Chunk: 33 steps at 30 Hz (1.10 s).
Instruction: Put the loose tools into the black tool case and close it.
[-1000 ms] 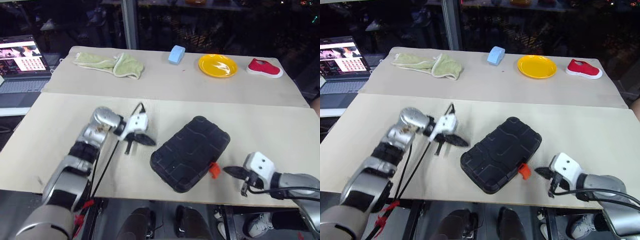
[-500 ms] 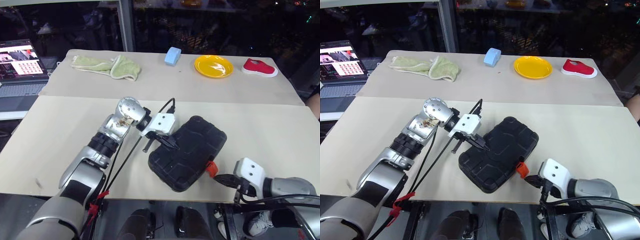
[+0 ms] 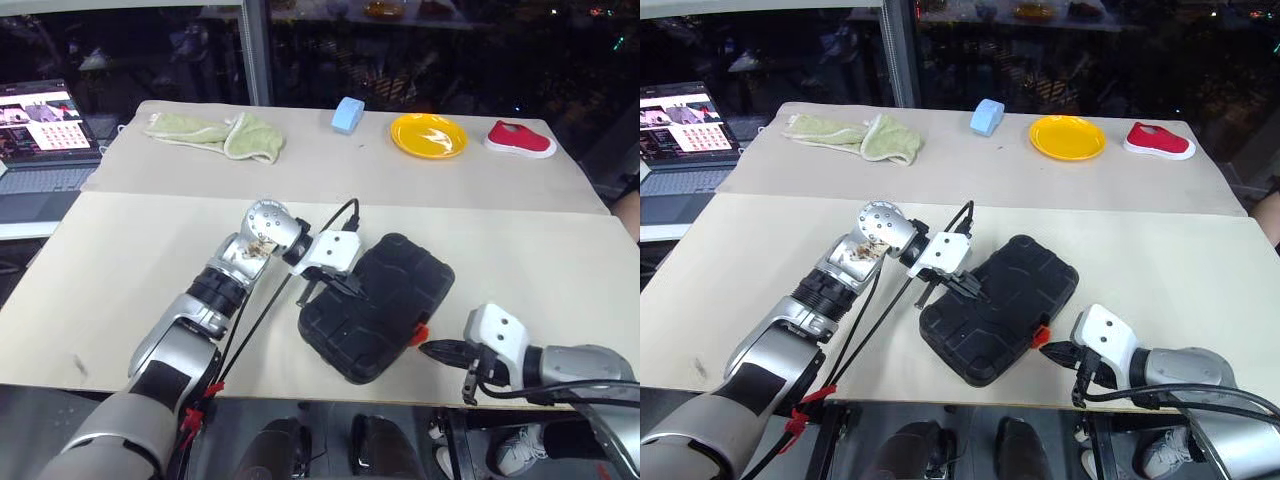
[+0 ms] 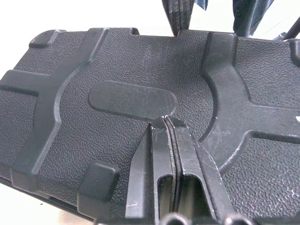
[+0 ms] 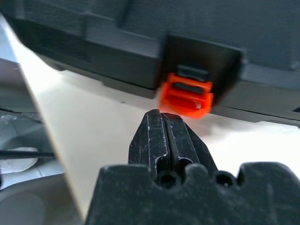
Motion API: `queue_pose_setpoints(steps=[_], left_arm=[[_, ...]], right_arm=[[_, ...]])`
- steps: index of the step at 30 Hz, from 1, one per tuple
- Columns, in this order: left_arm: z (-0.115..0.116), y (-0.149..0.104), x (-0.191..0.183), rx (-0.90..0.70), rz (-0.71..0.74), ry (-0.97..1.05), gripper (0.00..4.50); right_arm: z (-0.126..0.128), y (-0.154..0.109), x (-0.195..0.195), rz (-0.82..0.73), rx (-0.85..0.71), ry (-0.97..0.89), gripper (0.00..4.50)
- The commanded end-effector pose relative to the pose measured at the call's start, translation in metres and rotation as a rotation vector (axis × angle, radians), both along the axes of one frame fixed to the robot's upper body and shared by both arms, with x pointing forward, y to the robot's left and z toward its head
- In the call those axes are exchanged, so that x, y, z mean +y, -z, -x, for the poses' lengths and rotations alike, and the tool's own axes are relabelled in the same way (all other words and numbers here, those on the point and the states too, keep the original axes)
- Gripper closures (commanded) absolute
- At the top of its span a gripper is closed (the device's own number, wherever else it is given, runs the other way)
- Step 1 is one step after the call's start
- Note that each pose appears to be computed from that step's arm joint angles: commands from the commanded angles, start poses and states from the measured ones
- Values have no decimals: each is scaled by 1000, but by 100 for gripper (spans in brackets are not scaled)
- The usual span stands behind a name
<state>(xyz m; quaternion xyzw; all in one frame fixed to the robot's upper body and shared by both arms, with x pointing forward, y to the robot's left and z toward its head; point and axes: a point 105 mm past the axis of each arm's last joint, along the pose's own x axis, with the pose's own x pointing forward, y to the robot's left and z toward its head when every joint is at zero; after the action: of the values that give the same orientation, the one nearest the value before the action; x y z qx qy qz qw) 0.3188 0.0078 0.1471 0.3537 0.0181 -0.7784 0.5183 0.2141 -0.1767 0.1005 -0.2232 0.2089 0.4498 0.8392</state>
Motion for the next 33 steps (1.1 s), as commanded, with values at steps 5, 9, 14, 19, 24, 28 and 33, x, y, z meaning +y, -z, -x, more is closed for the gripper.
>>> queue_pose_setpoints(steps=[5,9,14,19,24,28,33], left_arm=[[4,15,-2,6,-58,14,442],[7,16,-7,4,-60,30,442],[11,24,-9,-25,-88,61,442],[10,28,-13,-38,-91,65,442],[9,27,-18,-44,-81,65,442],[9,27,-21,-44,-70,66,442],[9,27,-24,-45,-63,67,442]], right_arm=[[-7,19,-1,10,-13,59,450],[-17,25,1,10,-29,76,450],[-29,11,9,-26,-74,66,450],[-30,-18,15,-63,-108,26,450],[-27,-38,20,-84,-108,-4,450],[-27,-46,21,-90,-108,-9,450],[-23,-47,17,-69,-95,-15,450]])
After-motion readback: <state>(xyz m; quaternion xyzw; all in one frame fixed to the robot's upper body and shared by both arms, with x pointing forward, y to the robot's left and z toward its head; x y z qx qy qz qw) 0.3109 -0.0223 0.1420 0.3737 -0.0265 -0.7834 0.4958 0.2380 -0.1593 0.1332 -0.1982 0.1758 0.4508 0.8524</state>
